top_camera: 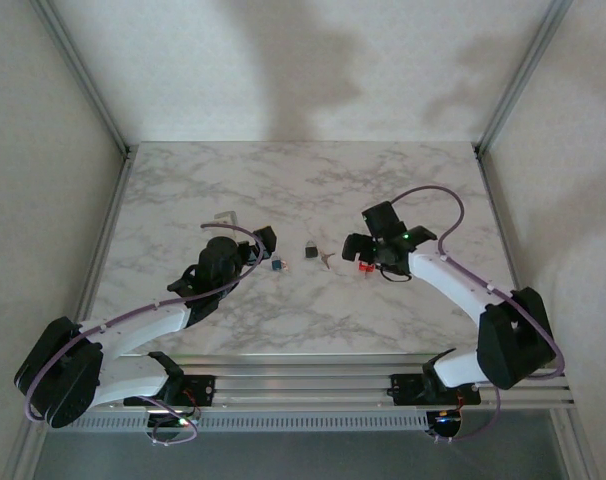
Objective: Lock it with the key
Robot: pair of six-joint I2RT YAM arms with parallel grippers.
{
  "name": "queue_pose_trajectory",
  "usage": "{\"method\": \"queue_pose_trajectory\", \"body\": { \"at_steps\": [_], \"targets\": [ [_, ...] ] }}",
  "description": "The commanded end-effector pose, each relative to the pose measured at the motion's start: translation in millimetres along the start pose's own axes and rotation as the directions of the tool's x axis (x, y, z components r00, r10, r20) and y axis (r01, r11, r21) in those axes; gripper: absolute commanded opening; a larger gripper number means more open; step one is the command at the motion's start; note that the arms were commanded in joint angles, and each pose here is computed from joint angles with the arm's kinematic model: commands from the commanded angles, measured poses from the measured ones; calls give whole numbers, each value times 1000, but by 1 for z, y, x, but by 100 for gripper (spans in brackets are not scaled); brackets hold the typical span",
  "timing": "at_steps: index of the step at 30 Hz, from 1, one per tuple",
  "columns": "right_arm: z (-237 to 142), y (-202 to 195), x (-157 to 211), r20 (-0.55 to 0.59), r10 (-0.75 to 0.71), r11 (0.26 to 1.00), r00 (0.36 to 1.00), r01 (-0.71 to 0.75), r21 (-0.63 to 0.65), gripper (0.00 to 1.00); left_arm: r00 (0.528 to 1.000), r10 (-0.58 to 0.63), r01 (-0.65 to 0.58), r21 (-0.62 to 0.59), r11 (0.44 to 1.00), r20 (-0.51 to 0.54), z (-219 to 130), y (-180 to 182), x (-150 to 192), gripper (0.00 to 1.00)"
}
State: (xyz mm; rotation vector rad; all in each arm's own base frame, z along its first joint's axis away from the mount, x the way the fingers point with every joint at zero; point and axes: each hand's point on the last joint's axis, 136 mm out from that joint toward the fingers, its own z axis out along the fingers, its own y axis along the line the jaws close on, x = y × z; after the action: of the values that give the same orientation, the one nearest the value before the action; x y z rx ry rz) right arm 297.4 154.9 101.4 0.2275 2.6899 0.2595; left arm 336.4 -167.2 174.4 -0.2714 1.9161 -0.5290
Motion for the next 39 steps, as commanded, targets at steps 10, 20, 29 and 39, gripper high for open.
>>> {"method": "queue_pose_trajectory", "body": {
  "at_steps": [10,20,29,39],
  "targets": [
    [36,-17,6,-53,-25,988,998,32,153,96,1000,3,-3,18,1000,-2,-3,-6,-2,100],
    [54,-8,4,-105,-64,985,992,80,154,87,1000,9,-9,17,1000,-1,-2,-6,-2,100],
    [67,-9,6,-125,-86,981,988,106,163,76,1000,13,-13,16,1000,-6,-1,-6,-1,100],
    [77,-13,6,-139,-85,980,987,108,165,70,1000,18,-18,13,1000,-15,2,-6,2,100]
  ]
}}
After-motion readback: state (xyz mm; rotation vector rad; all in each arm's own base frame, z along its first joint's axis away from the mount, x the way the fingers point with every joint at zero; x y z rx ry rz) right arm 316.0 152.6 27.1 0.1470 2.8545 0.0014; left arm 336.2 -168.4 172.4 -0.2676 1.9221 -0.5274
